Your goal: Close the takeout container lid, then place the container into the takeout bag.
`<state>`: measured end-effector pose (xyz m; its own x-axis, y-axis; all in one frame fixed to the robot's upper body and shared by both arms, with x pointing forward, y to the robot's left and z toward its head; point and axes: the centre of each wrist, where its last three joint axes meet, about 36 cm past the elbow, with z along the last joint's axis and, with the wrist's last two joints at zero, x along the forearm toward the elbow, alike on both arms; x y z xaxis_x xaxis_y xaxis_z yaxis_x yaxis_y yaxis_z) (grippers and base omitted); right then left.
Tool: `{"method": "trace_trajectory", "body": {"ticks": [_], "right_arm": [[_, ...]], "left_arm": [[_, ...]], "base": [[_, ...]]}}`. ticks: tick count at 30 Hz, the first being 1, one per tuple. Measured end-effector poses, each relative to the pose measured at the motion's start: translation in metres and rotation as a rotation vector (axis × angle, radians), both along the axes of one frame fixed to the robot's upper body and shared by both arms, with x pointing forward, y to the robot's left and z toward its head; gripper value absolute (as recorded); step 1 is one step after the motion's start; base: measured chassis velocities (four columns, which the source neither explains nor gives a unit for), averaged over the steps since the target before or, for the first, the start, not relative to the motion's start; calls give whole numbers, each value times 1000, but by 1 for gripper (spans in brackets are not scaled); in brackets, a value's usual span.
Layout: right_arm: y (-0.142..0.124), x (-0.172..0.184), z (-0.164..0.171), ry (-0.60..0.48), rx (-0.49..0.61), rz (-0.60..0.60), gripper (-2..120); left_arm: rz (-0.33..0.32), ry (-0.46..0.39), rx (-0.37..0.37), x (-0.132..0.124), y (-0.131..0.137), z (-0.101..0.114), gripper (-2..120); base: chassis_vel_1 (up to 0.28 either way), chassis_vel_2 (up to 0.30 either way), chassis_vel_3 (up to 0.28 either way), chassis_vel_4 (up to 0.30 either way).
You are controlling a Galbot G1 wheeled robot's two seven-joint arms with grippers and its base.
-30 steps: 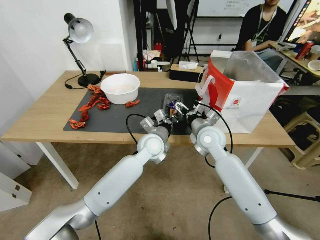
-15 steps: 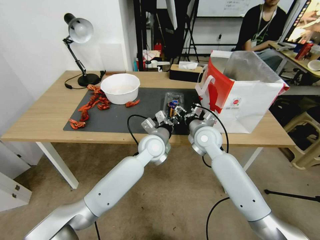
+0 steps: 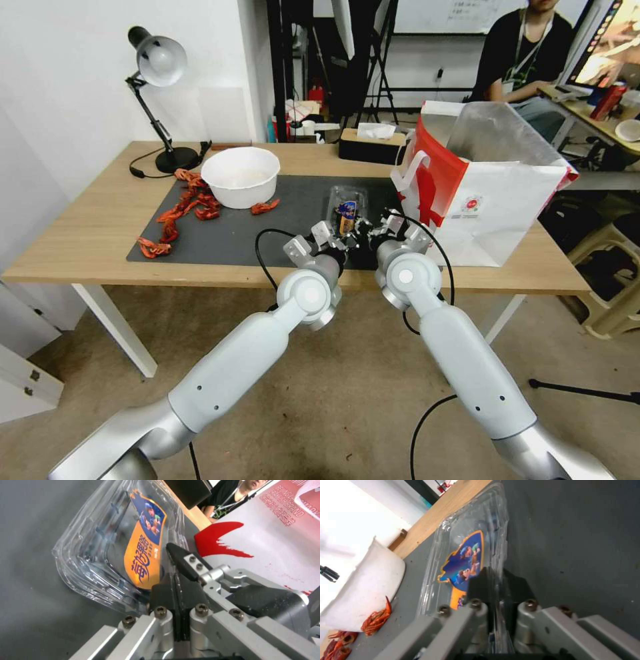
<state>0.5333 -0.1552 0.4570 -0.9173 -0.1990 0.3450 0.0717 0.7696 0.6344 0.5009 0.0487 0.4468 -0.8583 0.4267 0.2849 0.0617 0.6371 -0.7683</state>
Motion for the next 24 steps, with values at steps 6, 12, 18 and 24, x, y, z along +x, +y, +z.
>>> {"method": "trace_trajectory", "body": {"ticks": [6, 12, 18, 24], "right_arm": [[0, 0, 0, -2, -3, 1, 0], [1, -2, -1, -4, -5, 2, 0], [3, -6, 1, -11, -5, 4, 0], [4, -7, 2, -16, -6, 5, 0]], "left_arm": [[7, -24, 18, 1, 2, 1, 0], [26, -113, 49, 0, 13, 10, 0], [62, -264, 123, -9, 39, 17, 22], [95, -421, 260, -25, 71, 14, 44]], "base": [[0, 0, 0, 0], [0, 0, 0, 0], [0, 0, 0, 0], [0, 0, 0, 0]]}}
